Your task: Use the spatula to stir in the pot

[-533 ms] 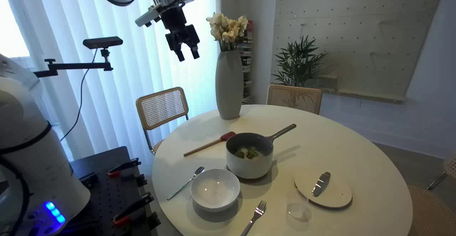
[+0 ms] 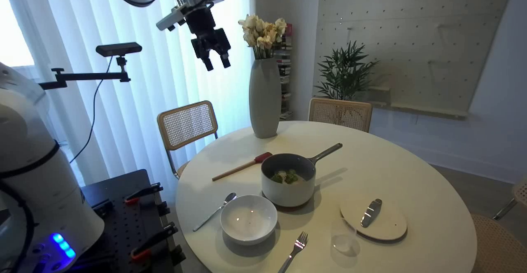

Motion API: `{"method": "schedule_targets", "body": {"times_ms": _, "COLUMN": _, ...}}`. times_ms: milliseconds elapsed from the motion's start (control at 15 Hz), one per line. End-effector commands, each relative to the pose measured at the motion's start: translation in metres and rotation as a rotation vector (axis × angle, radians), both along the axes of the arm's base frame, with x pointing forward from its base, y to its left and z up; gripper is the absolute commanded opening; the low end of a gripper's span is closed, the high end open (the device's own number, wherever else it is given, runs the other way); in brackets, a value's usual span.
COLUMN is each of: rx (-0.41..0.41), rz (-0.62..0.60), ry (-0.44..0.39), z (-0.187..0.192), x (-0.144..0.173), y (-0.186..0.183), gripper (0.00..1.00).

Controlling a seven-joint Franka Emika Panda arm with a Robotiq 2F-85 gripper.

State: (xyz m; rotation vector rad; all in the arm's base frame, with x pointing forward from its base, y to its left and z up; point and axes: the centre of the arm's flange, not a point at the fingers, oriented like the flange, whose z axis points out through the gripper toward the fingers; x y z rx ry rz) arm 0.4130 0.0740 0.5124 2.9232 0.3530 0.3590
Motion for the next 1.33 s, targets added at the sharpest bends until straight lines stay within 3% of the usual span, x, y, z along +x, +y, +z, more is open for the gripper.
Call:
{"method": "schedule_targets", "body": {"times_ms": 0, "rx": 0.0, "rz": 0.0, "ry": 0.0, "z": 0.0, "x": 0.0, "y": 0.0, "gripper": 1.0}}
{"method": "schedule_targets", "body": {"times_ms": 533, "rx": -0.005, "rz": 0.004, "ry": 0.003, "z": -0.001, "x": -0.001, "y": 0.004, "gripper": 1.0}}
{"method": "schedule_targets", "body": {"times_ms": 733, "rx": -0.011, "rz": 0.051, "ry": 0.015, "z": -0.019, "x": -0.015, "y": 0.021, "gripper": 1.0}}
{"method": "schedule_targets", "body": {"times_ms": 1267, "rx": 0.042, "rz": 0.129, "ry": 0.146, "z": -0.079, "x": -0.044, "y": 0.068, "gripper": 1.0}}
